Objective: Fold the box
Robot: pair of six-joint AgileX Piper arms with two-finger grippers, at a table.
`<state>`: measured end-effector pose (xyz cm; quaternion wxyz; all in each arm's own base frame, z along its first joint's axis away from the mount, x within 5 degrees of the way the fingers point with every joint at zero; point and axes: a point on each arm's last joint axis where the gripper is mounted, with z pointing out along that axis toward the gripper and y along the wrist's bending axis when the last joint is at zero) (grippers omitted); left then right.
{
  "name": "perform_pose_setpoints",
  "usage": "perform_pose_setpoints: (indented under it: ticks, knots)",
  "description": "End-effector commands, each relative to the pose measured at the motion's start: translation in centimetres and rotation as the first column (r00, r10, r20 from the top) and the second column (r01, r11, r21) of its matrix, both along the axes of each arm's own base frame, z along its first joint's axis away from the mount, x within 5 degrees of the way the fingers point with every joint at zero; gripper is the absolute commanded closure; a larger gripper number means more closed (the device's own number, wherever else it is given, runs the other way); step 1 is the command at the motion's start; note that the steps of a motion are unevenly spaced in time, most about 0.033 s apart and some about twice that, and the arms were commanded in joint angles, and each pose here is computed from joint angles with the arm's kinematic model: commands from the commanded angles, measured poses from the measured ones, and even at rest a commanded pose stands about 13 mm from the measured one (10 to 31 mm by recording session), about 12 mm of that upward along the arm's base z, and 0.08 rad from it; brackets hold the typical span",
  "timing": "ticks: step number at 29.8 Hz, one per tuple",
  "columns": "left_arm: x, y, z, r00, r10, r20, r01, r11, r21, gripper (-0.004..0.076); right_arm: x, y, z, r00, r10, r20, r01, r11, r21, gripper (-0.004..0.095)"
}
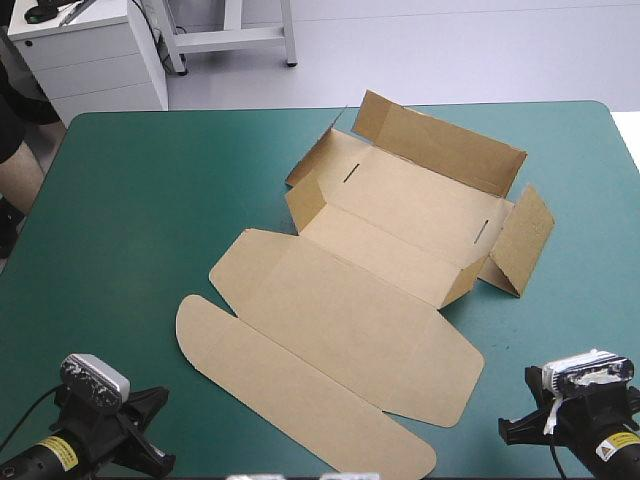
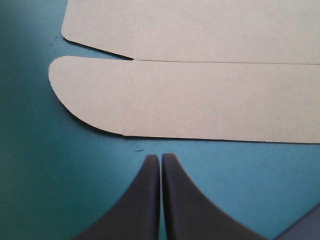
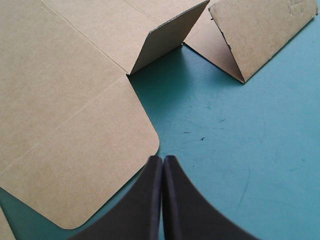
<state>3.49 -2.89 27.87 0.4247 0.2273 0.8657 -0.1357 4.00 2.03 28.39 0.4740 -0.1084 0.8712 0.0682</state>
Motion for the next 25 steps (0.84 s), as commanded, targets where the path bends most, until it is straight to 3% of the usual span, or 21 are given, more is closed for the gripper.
perform_pose_setpoints:
  ticks: [1, 4, 7, 10, 14, 16, 22, 25]
  knots:
    - [0.34, -0.25, 1.05, 0.999, 0.004, 0.049, -0.001, 0.999, -0.048, 0.0731, 0.27, 0.04, 1.13, 0.998, -0.001, 0.068, 0.001, 1.0, 0.011, 0.0924]
    - [0.34, -0.25, 1.05, 0.999, 0.004, 0.049, -0.001, 0.999, -0.048, 0.0731, 0.27, 0.04, 1.13, 0.998, -0.001, 0.068, 0.001, 1.0, 0.011, 0.0898]
    - [0.34, -0.25, 1.05, 0.999, 0.004, 0.049, -0.001, 0.999, -0.048, 0.0731, 0.27, 0.04, 1.13, 0.998, -0.001, 0.068, 0.001, 1.0, 0.011, 0.081]
    - [0.34, -0.25, 1.05, 0.999, 0.004, 0.049, -0.001, 0.999, -0.048, 0.0731, 0.27, 0.04, 1.13, 0.998, -0.001, 0.068, 0.001, 1.0, 0.011, 0.0623]
    - [0.34, -0.25, 1.05, 0.999, 0.004, 0.049, -0.001, 0.999, -0.048, 0.0731, 0.27, 0.02, 1.12, 0.998, -0.01, 0.064, 0.009, 1.0, 0.02, 0.0267]
    - [0.34, -0.25, 1.05, 0.999, 0.004, 0.049, -0.001, 0.999, -0.048, 0.0731, 0.27, -0.02, 1.11, 0.998, -0.035, 0.054, 0.032, 0.998, 0.052, 0.0162]
    - [0.34, -0.25, 1.05, 0.999, 0.004, 0.049, -0.001, 0.999, -0.048, 0.0731, 0.27, -0.02, 1.11, 0.991, -0.135, -0.004, 0.133, 0.968, 0.214, 0.0122]
    - [0.34, -0.25, 1.05, 0.999, 0.004, 0.049, -0.001, 0.999, -0.048, 0.0731, 0.4, 0.09, 1.0, 0.982, -0.177, -0.072, 0.19, 0.934, 0.302, 0.0122]
